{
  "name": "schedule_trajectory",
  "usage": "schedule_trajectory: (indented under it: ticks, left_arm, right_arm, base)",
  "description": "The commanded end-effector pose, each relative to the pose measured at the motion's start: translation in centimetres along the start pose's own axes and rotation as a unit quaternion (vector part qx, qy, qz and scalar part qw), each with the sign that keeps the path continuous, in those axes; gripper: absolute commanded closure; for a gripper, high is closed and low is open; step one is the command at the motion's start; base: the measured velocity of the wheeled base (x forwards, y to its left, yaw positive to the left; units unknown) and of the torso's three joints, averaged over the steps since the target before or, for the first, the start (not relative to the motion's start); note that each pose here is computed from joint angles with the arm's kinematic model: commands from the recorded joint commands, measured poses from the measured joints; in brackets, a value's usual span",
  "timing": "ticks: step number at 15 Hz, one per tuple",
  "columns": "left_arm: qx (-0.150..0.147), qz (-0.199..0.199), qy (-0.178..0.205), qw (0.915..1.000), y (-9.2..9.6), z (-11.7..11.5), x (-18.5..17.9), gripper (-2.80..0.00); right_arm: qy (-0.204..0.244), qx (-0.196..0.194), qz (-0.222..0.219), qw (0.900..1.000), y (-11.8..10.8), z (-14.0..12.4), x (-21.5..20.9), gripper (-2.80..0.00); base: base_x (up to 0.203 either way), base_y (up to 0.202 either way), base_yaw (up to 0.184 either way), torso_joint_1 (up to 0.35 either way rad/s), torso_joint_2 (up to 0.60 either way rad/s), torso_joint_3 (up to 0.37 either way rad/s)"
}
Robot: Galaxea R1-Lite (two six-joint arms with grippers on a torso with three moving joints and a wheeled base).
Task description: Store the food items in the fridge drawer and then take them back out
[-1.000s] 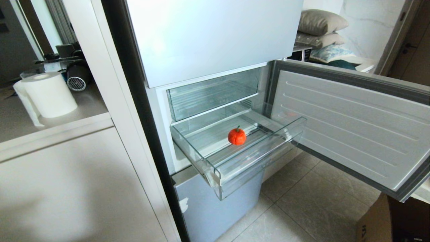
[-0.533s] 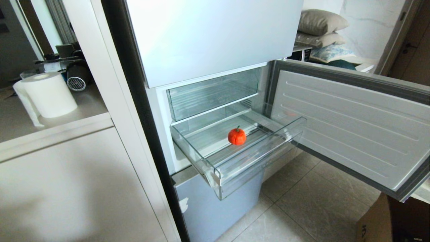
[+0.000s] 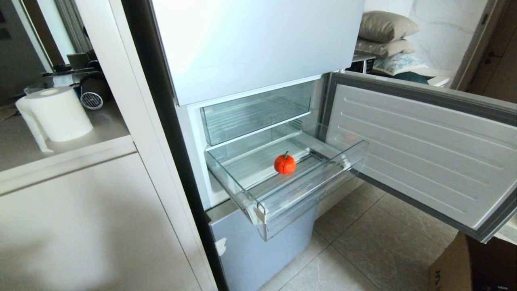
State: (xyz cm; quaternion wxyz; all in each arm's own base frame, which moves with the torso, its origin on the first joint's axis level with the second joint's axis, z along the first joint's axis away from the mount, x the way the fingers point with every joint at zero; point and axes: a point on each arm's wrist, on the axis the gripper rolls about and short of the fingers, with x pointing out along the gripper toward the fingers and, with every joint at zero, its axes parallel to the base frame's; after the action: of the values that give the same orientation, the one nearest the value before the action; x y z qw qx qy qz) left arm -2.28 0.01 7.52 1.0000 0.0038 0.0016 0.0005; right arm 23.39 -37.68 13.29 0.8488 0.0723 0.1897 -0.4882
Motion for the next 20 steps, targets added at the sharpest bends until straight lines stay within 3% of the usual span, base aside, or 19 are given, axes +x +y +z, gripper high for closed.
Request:
schedule_trajectory:
  ticks: [1,15,17,18,20]
  left_arm:
    - [0.000,0.000,0.001,1.0000,0.0,0.0,0.0,0.00]
    - [0.000,0.000,0.001,1.0000,0.0,0.0,0.0,0.00]
    - [0.000,0.000,0.001,1.0000,0.0,0.0,0.0,0.00]
    - [0.000,0.000,0.001,1.0000,0.0,0.0,0.0,0.00]
    - [0.000,0.000,0.001,1.0000,0.0,0.0,0.0,0.00]
  right_arm:
    - [0.008,-0.003,-0.007,1.000,0.2,-1.2,2.8,-2.80]
    - [0.043,0.000,-0.005,0.999,0.3,-5.3,7.2,-2.80]
    - [0.025,0.000,0.001,1.000,0.4,-5.6,7.8,-2.80]
    - [0.006,0.000,0.000,1.000,0.4,-5.7,8.0,0.00]
    - [0.001,-0.001,0.000,1.000,0.4,-5.9,8.2,0.00]
  base:
    - [0.000,0.000,0.000,0.000,0.00,0.000]
    - [0.000,0.000,0.000,0.000,0.00,0.000]
    - [0.000,0.000,0.000,0.000,0.00,0.000]
    - [0.000,0.000,0.000,0.000,0.00,0.000]
    - [0.000,0.000,0.000,0.000,0.00,0.000]
